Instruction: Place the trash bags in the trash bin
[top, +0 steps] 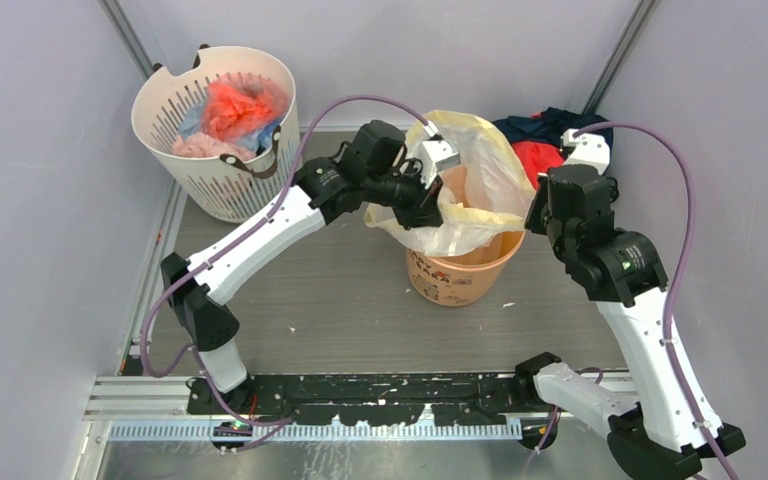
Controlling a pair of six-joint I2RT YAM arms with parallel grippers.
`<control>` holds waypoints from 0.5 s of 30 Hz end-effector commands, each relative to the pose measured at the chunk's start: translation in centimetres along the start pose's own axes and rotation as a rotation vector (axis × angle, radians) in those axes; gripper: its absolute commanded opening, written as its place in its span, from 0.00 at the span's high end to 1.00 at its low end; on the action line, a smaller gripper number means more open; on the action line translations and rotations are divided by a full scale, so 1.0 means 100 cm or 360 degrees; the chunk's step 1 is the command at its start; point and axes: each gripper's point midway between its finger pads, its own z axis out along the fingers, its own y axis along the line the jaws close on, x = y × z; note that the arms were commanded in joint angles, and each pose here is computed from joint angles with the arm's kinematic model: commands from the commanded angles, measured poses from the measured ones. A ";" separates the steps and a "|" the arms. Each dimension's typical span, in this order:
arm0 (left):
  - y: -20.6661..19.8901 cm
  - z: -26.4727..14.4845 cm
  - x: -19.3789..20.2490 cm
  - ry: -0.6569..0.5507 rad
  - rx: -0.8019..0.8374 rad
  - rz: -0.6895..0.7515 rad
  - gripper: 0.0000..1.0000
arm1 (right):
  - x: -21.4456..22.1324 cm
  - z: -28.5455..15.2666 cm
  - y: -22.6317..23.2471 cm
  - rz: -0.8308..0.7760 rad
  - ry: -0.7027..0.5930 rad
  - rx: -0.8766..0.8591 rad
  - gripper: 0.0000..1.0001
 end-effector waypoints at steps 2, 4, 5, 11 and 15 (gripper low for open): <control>0.001 -0.019 -0.044 -0.0191 -0.0092 0.0085 1.00 | 0.000 0.001 -0.019 0.0138 -0.0103 0.0139 0.99; -0.002 -0.022 -0.043 -0.0203 -0.0095 0.0044 1.00 | 0.009 0.003 -0.020 0.0151 -0.0084 0.0141 0.99; -0.003 -0.024 -0.041 -0.0208 -0.0097 0.0039 1.00 | 0.013 0.003 -0.021 0.0163 -0.0081 0.0145 0.99; -0.009 -0.034 -0.035 -0.0283 -0.0115 0.0034 1.00 | 0.038 0.008 -0.022 0.0194 -0.0027 0.0133 0.99; -0.017 -0.039 -0.027 -0.0292 -0.0103 0.0009 1.00 | 0.047 0.005 -0.022 0.0230 -0.0026 0.0099 0.99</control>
